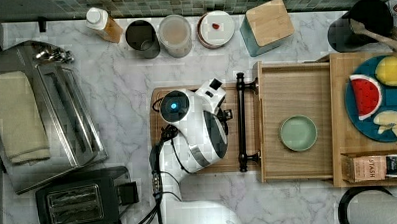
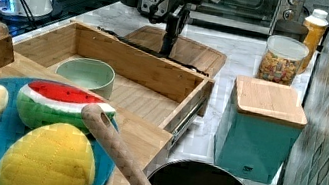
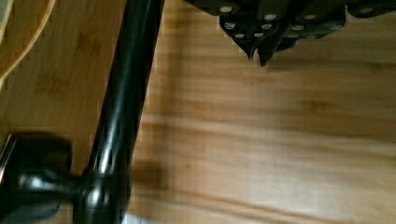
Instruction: Close the drawer.
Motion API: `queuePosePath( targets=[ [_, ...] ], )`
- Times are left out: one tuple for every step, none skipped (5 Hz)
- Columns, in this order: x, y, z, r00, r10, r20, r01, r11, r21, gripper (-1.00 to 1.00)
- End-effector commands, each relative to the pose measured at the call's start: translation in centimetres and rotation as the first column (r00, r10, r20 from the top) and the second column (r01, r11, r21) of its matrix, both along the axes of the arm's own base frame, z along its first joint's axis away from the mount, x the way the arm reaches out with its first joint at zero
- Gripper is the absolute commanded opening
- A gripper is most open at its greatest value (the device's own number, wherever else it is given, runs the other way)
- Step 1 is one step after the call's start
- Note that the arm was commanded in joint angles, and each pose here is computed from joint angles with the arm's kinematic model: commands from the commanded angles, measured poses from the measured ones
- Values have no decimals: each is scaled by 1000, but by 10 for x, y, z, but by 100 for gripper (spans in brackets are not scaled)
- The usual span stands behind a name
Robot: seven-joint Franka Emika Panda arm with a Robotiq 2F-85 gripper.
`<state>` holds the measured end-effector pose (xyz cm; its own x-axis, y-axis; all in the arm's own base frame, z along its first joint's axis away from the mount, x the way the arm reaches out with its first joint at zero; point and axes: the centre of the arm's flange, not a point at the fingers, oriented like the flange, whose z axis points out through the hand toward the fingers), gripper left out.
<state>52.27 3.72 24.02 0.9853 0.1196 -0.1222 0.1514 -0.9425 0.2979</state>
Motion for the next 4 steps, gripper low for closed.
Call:
queuePosePath(
  targets=[
    [2, -92, 30, 994, -89, 58, 89, 996, 6, -100],
    [4, -123, 34, 994, -84, 70, 83, 996, 17, -100],
    [2, -153, 42, 993, -93, 75, 91, 995, 29, -100],
    [-1, -187, 55, 991, -120, 66, 117, 992, 49, -100]
  ],
)
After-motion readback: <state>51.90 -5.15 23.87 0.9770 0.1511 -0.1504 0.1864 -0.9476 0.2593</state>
